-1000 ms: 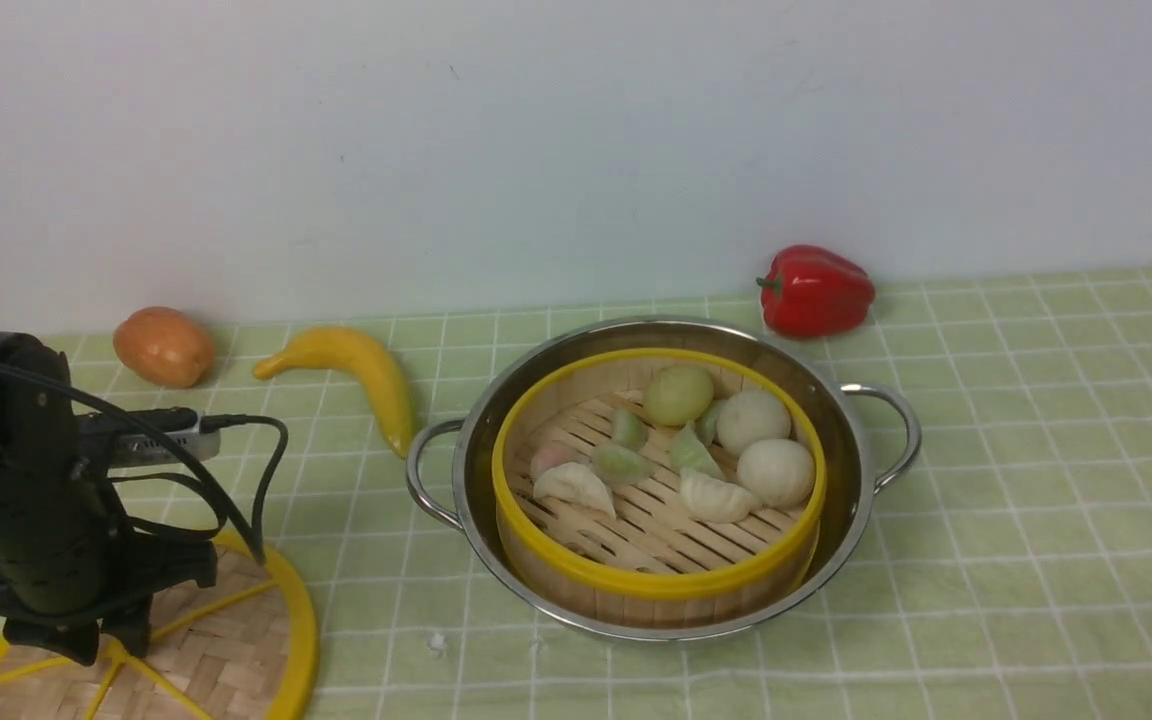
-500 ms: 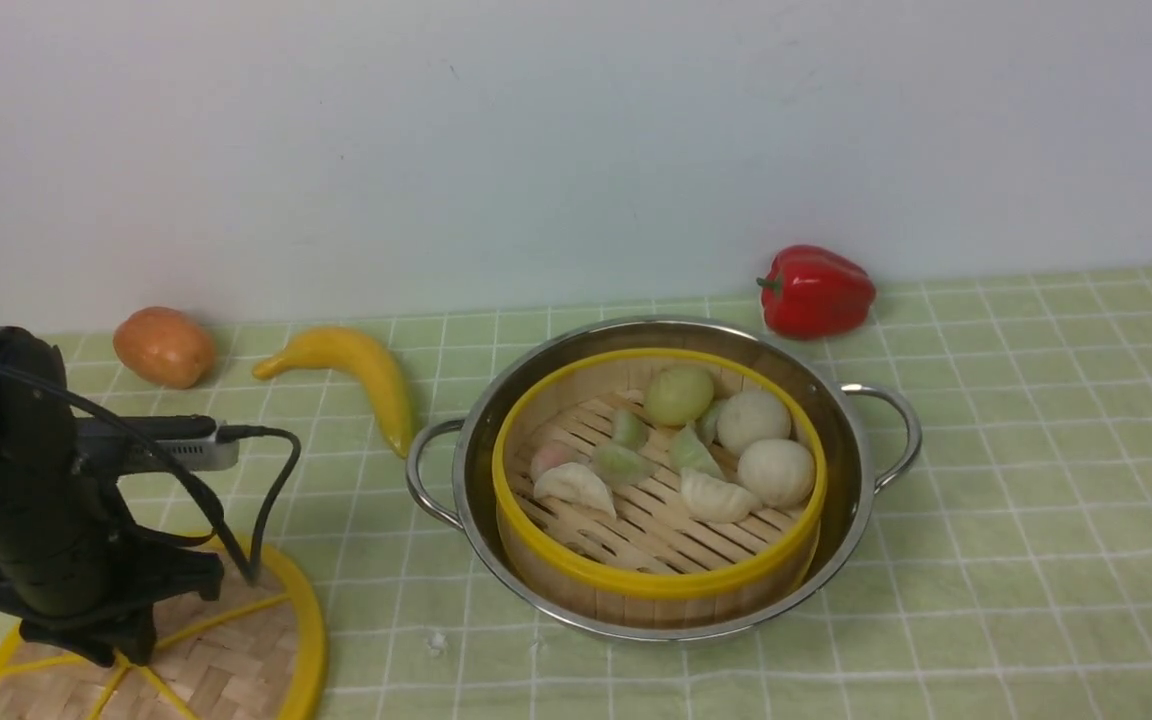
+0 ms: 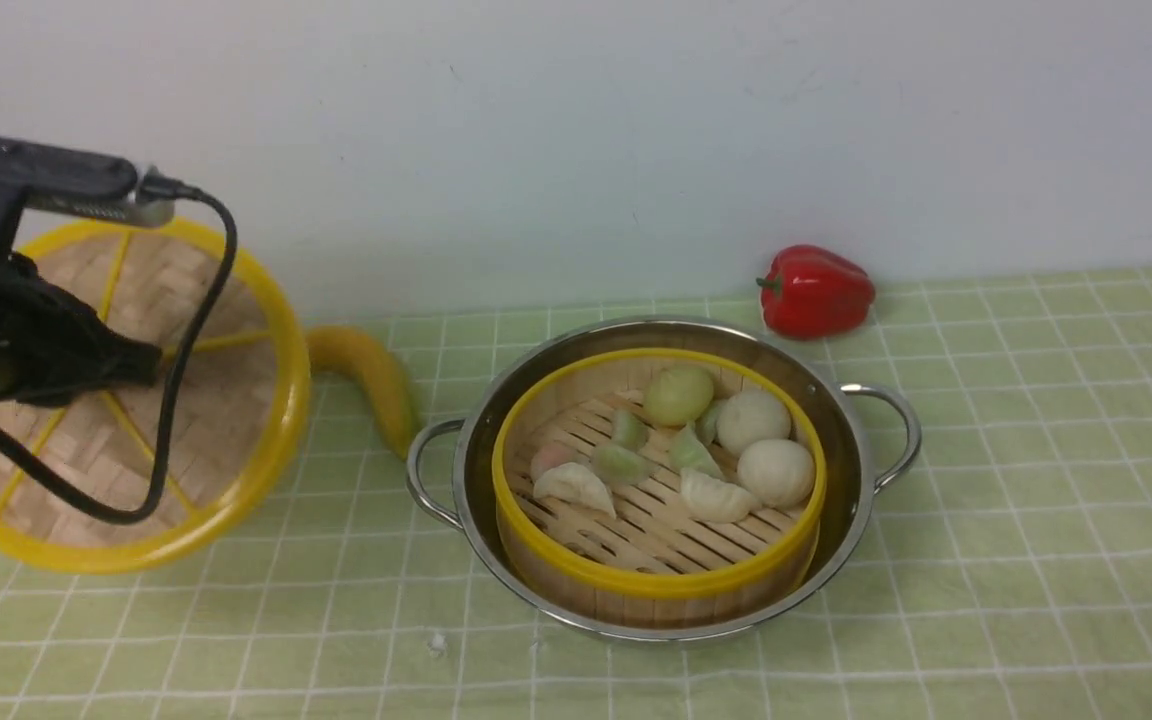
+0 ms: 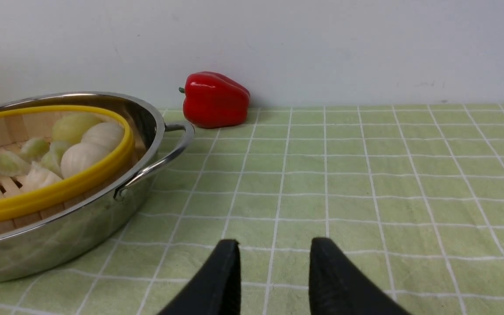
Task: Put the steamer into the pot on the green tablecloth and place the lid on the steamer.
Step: 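Place the yellow bamboo steamer lid onto the steamer in the pot with the left gripper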
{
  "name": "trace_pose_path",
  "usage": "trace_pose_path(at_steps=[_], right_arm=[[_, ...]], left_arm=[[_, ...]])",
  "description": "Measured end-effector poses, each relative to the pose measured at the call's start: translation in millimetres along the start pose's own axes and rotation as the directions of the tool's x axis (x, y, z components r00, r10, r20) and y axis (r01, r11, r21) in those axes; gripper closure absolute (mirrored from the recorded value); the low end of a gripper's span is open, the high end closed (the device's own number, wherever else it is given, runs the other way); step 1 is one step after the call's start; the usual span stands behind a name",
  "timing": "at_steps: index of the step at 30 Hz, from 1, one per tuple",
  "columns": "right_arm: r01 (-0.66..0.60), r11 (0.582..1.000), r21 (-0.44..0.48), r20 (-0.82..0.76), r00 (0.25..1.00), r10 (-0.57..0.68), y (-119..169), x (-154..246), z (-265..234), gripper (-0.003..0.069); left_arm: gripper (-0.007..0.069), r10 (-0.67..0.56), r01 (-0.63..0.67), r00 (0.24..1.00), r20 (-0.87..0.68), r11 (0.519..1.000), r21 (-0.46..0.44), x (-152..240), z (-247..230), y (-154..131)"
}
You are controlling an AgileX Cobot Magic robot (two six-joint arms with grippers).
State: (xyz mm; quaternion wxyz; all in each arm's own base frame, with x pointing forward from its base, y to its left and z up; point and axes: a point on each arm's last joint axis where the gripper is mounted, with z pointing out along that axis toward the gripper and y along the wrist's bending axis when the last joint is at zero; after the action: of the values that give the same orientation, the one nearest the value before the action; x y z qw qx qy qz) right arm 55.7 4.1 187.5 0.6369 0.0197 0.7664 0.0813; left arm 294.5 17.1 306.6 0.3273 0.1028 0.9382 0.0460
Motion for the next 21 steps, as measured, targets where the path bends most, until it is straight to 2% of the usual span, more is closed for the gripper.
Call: trace_pose_path(at_steps=[1,4,6,7,8,14,16,17,21], right_arm=[[0.0,1.0,0.0,0.0,1.0,0.0,0.0,0.0,0.0,0.0416],[0.0,1.0,0.0,0.0,1.0,0.0,0.0,0.0,0.0,0.0416],[0.0,1.0,0.0,-0.001,1.0,0.0,0.0,0.2,0.1,0.0416],[0.0,1.0,0.0,-0.001,1.0,0.0,0.0,0.2,0.1,0.0416],[0.0,1.0,0.0,-0.001,1.0,0.0,0.0,0.2,0.1,0.0416],[0.0,1.0,0.0,-0.001,1.0,0.0,0.0,0.2,0.1,0.0416],[0.0,1.0,0.0,-0.001,1.0,0.0,0.0,0.2,0.1,0.0416],[0.0,1.0,0.0,-0.001,1.0,0.0,0.0,0.2,0.1,0.0416],[-0.004,1.0,0.0,-0.001,1.0,0.004,0.0,0.2,0.1,0.0416]], left_arm=[[0.0505,0.007,-0.007,1.0,0.005,1.0,0.005,-0.5,-0.2,-1.0],[0.0505,0.172,-0.18,0.983,0.069,0.972,0.149,-8.9,3.2,-31.6],[0.0505,0.263,-0.285,0.957,0.12,0.933,0.222,-13.2,7.4,-51.6],[0.0505,0.27,-0.293,0.954,0.127,0.928,0.229,-13.8,7.7,-53.8],[0.0505,0.307,-0.35,0.933,0.188,0.897,0.272,-19.1,8.9,-70.5],[0.0505,0.37,-0.493,0.855,0.364,0.798,0.347,-52.8,1.8,-120.5],[0.0505,0.386,-0.518,0.842,0.376,0.775,0.363,-58.9,1.9,-130.1],[0.0505,0.407,-0.542,0.831,0.379,0.744,0.39,-65.0,3.0,-141.0],[0.0505,0.449,-0.561,0.828,0.336,0.684,0.467,-77.0,6.3,-163.0]])
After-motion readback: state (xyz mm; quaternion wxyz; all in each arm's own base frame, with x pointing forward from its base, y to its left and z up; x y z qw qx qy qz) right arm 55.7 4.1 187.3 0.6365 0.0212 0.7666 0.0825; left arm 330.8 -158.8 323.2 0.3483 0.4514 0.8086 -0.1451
